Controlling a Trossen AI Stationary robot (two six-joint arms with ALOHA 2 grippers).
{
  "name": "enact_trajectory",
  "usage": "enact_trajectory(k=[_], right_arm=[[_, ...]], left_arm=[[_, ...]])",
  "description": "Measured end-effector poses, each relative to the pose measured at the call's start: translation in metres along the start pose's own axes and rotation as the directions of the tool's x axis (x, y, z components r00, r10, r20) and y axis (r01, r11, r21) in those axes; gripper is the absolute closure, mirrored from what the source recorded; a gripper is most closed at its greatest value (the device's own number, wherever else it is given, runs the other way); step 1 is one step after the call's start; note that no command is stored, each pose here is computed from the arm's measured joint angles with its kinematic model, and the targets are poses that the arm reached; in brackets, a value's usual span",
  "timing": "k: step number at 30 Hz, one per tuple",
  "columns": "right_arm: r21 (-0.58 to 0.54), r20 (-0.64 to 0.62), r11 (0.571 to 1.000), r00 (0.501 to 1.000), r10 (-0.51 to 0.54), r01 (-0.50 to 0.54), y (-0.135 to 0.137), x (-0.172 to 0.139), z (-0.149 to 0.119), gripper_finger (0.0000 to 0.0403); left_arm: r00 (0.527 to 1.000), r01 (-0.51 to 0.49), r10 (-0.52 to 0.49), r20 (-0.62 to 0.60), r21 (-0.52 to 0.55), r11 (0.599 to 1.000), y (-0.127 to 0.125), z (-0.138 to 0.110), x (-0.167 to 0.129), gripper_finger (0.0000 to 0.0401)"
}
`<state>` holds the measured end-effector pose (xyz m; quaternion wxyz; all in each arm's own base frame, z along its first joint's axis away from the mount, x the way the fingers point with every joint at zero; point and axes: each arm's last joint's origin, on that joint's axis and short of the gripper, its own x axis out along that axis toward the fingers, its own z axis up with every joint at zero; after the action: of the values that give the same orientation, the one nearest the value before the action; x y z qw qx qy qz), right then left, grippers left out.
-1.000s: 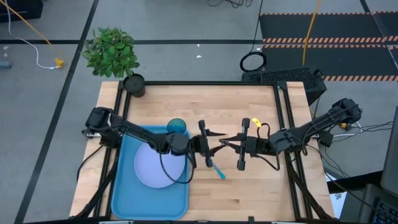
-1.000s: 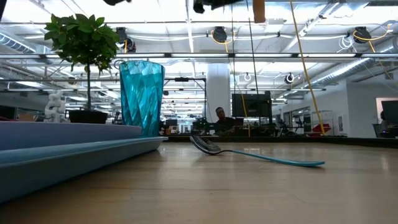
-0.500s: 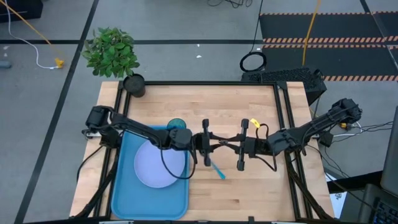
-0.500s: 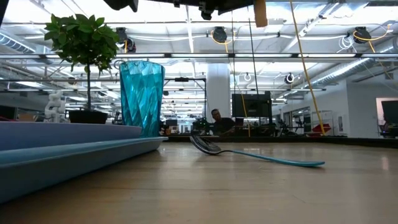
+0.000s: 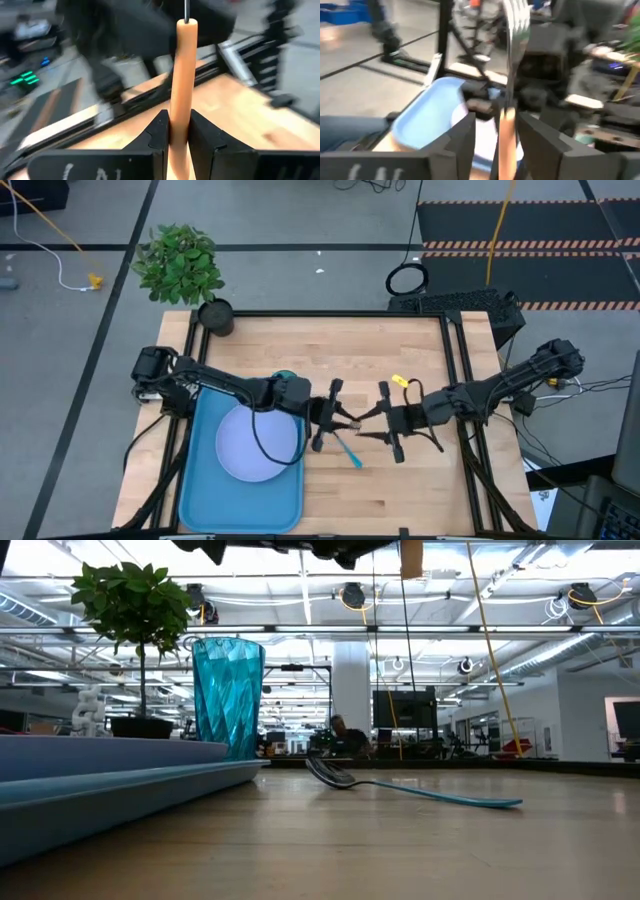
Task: Pick and place plate/cup/fork/spoon on tray
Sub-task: Put the yellow fork to the right of the purple plate on the blue tray
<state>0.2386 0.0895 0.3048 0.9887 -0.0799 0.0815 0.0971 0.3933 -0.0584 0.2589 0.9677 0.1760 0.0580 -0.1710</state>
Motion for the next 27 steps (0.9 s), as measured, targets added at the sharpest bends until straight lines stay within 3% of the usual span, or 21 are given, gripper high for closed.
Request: enact_trajectory(k=[4,10,18,27], right_arm=[[0.000,-0.016,0.997,0.997,0.074,-0.074,-0.004,0.008,-0.006,0.0238],[-0.005,0.010,0.987,0.987,0.160,-0.160,-0.009,0.028,-0.014,0.0239],[0.011,0.032,0.943,0.943,0.331,-0.332,-0.012,0.045,-0.025,0.0277],[0.023,0.045,0.931,0.931,0.363,-0.365,-0.015,0.058,-0.034,0.0327]], left_arm=[[0.984,0.174,-0.174,0.026,-0.014,0.985,0.001,-0.012,0.004,0.0354],[0.965,0.261,-0.261,0.024,-0.001,0.965,0.000,-0.021,0.007,0.0354],[0.935,0.354,-0.354,0.033,0.006,0.935,-0.005,-0.026,0.008,0.0354],[0.903,0.425,-0.427,0.050,0.046,0.904,-0.010,-0.026,0.007,0.0354]])
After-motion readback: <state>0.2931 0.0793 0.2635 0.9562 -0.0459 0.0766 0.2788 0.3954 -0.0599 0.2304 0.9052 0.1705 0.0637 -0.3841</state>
